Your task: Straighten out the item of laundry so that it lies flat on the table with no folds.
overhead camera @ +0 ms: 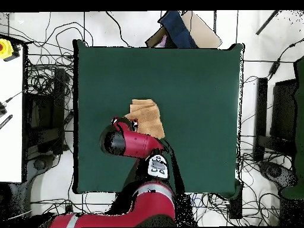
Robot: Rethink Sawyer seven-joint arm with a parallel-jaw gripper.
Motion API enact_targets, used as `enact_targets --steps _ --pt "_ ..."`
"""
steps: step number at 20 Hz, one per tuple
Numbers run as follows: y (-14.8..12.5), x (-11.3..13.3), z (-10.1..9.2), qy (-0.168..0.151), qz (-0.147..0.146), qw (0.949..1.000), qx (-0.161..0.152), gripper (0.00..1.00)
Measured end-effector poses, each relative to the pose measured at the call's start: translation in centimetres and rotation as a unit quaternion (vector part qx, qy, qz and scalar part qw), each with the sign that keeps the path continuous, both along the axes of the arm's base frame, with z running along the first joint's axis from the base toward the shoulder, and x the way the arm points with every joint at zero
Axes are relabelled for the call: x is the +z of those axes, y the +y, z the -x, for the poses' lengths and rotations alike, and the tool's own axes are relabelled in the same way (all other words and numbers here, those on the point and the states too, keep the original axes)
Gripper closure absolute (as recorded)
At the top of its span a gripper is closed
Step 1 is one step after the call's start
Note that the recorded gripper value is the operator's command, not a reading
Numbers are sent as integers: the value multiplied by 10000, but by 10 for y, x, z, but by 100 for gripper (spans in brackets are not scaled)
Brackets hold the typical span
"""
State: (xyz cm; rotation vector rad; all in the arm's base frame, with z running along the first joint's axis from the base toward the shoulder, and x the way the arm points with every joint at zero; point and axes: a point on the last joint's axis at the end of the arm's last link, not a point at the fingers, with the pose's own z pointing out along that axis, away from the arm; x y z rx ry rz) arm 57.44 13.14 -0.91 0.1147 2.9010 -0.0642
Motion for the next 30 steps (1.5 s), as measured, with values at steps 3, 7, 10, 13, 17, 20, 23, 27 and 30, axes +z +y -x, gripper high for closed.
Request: enact_targets --steps 3,7,10,13,17,20,23,27,30 --pt "11 -12 5 44 -102 9999 39 0" --pt "26 -29 13 132 -222 9996 104 0" --pt "36 -41 20 171 -279 9994 148 0" --pt "39 -42 22 80 -197 9996 181 0" --pt "50 -43 28 -111 150 9996 200 0" --pt "68 -42 37 -261 418 9984 270 0" --pt "78 -43 42 -337 511 9974 369 0" --pt "77 -43 42 -345 516 9974 361 0" --pt "66 -41 37 -345 514 9978 249 0"
